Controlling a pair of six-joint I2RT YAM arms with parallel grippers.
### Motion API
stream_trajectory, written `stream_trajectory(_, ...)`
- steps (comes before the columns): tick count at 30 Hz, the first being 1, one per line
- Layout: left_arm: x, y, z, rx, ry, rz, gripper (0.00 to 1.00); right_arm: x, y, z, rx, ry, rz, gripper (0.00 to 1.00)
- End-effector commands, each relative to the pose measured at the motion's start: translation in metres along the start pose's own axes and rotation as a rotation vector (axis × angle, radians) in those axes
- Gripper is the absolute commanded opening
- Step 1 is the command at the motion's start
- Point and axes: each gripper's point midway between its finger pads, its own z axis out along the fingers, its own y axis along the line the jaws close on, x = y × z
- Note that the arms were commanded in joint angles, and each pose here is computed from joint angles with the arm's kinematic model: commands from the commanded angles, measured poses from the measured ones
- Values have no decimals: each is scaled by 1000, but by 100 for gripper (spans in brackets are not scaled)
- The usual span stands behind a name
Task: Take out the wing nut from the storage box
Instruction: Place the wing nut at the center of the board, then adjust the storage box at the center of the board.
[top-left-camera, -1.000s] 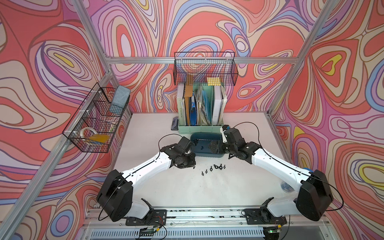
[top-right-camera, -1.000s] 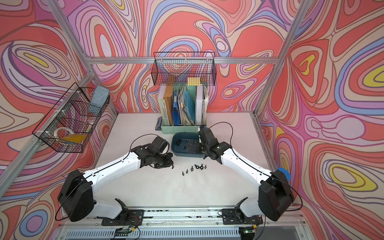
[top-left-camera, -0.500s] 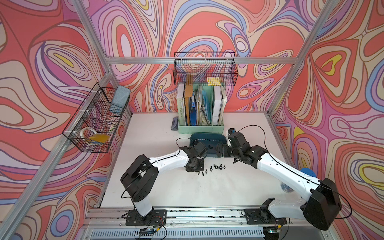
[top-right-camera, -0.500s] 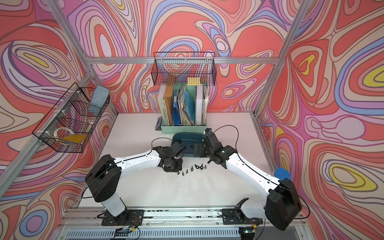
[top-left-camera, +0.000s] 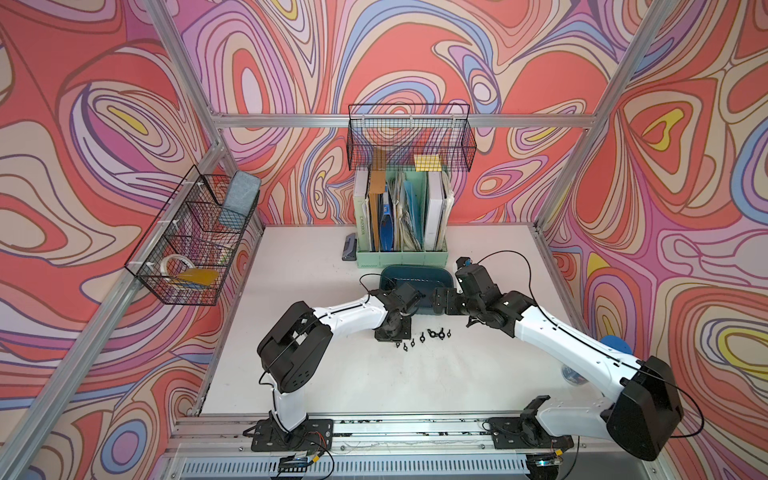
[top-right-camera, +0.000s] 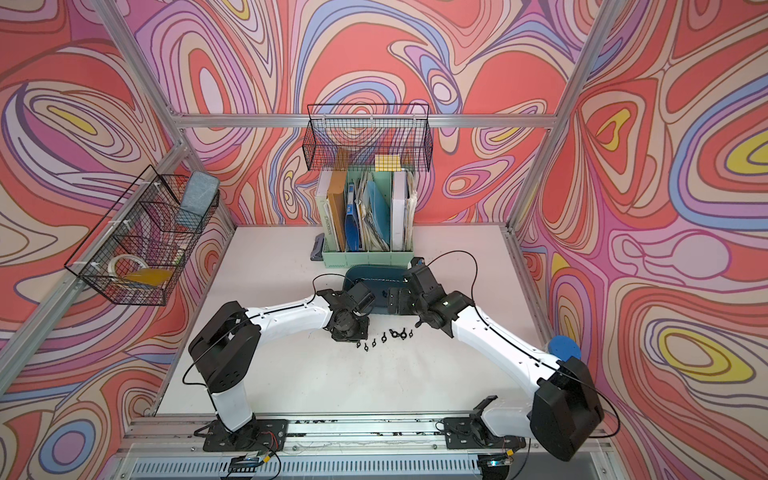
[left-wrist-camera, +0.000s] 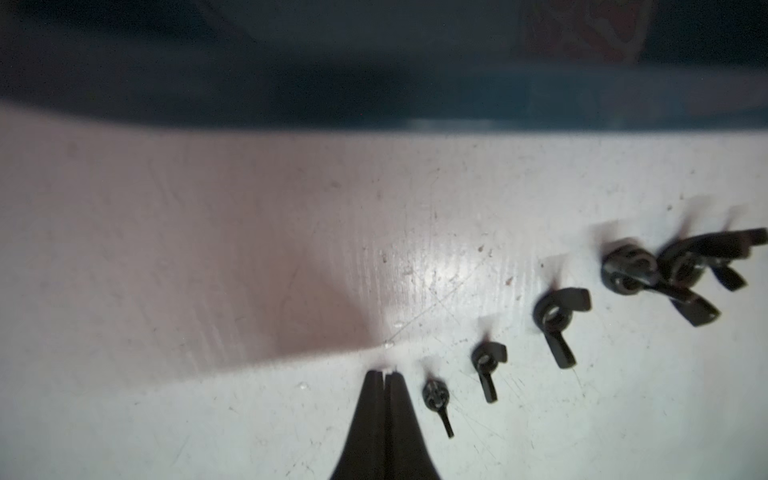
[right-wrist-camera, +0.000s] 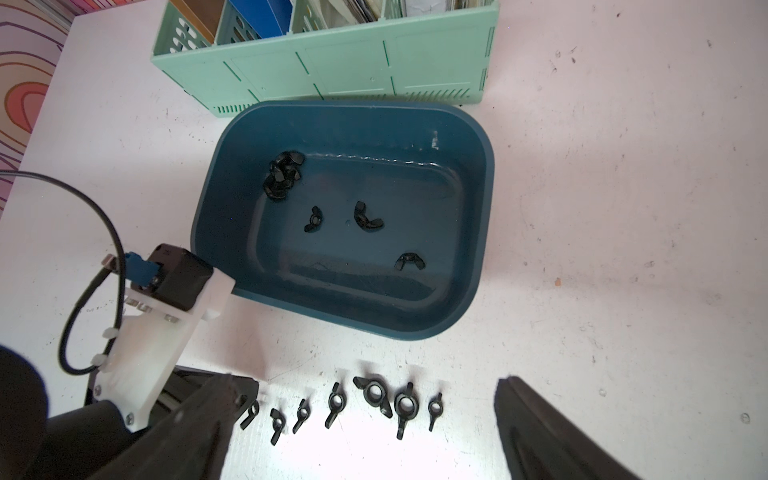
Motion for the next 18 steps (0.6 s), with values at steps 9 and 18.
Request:
stream_trajectory(9, 12, 5, 8, -35, 61, 24, 14, -4, 1, 10, 20, 7, -14, 98)
stream_trajectory(18, 0, -1, -14, -34, 29, 59, 25, -12, 6, 17, 21, 7, -26, 98)
